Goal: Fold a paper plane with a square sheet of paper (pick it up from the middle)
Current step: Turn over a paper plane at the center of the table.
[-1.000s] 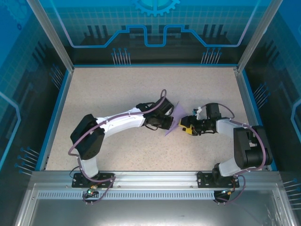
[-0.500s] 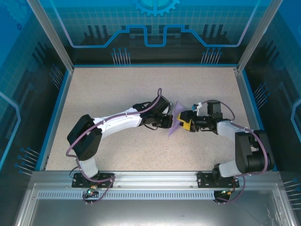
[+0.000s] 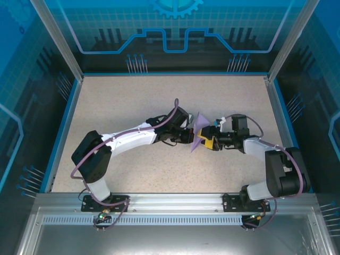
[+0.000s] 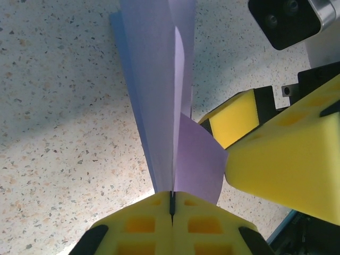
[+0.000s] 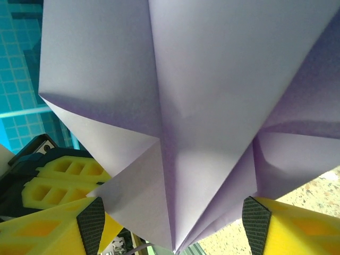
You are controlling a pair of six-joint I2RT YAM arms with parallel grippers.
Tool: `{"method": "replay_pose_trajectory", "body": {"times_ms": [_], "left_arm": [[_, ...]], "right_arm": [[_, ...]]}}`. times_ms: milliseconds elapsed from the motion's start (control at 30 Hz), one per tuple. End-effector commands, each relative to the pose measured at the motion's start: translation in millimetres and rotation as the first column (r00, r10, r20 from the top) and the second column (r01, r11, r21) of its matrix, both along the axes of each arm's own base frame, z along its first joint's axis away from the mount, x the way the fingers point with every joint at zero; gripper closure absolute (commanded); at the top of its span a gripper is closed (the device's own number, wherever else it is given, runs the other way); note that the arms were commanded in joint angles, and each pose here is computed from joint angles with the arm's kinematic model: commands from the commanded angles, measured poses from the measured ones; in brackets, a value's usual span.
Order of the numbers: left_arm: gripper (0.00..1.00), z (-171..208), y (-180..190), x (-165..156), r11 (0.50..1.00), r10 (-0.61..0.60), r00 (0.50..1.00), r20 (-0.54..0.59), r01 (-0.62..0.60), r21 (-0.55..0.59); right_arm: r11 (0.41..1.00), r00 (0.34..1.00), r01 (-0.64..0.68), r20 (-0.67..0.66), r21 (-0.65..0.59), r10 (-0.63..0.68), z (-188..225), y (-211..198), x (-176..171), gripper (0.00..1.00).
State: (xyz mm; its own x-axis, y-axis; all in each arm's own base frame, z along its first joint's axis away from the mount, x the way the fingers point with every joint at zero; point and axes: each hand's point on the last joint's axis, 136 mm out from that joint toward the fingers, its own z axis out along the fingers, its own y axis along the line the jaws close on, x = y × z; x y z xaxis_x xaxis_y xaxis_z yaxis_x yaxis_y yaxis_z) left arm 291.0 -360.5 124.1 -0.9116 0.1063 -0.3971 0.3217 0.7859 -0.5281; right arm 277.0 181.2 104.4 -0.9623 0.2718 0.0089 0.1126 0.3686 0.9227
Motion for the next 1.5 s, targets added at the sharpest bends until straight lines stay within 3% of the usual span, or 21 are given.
{"method": "replay_pose_trajectory", "body": {"times_ms": [0, 1133, 1467], "left_arm": [[1.0, 5.7, -1.7, -1.7, 0.999, 0.004, 1.0, -0.014, -0.005, -0.039], [1.0, -4.0, -3.1, -1.7, 0.998, 0.011, 0.999, -0.043, -0.014, -0.053], [1.0, 4.3, -2.6, 0.9, 0.996, 0.026, 0.999, -0.038, -0.029, -0.09]], "right_arm": [[1.0, 1.0, -0.021, -0.012, 0.005, 0.021, -1.8, 6.4, -2.9, 0.28], [0.994, 0.999, 0.007, 0.046, 0.111, -0.012, 20.3, 11.2, 2.1, 0.24], [0.999, 1.0, -0.008, 0.019, 0.054, 0.007, 4.3, 11.5, -1.9, 0.29]]}}
